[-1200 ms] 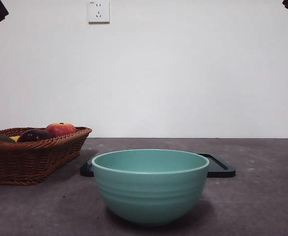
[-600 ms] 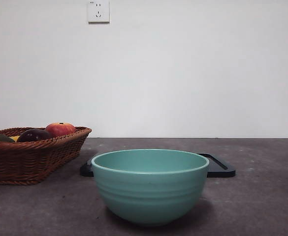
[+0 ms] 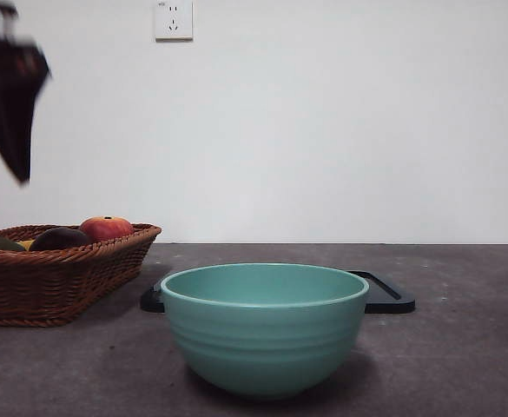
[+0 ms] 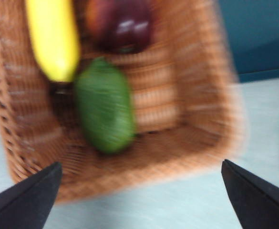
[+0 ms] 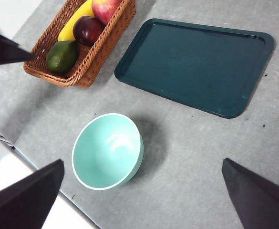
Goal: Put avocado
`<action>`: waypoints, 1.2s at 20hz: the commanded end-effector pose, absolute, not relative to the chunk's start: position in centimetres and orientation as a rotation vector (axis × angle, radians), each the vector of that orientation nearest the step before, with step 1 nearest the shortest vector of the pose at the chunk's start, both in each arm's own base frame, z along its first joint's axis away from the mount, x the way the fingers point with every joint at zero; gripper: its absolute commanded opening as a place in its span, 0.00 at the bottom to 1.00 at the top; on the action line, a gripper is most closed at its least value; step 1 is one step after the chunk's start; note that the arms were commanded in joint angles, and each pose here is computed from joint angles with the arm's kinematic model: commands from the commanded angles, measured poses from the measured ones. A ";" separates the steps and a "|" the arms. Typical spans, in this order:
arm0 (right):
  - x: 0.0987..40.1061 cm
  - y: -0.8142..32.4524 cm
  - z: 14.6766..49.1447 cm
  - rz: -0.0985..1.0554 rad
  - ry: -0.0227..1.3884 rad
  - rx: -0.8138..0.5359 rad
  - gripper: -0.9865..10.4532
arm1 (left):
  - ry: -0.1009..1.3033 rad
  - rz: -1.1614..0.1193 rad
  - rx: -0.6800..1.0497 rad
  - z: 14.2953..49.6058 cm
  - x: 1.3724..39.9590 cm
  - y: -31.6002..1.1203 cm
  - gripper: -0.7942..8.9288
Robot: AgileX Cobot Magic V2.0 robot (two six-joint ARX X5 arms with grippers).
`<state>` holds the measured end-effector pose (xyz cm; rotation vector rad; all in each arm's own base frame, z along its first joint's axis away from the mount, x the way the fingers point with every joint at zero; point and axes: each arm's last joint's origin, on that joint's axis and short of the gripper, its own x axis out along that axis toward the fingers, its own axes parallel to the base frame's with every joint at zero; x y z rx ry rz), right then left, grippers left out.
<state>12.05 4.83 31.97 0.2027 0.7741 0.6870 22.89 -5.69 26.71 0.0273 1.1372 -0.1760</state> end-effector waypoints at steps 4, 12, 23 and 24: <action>12.1 4.9 32.6 0.701 0.749 0.195 0.65 | 1.208 -0.154 0.074 22.6 27.4 -6.5 0.71; 12.1 4.9 32.6 0.701 0.749 0.195 0.65 | 1.223 -0.111 0.036 19.7 29.8 -6.1 0.71; 12.1 4.9 32.6 0.700 0.749 0.195 0.65 | 1.277 -0.102 -0.016 19.5 30.1 -5.5 0.33; 12.1 4.9 32.6 0.700 0.749 0.194 0.65 | 1.277 -0.102 -0.016 20.1 30.2 -5.5 0.33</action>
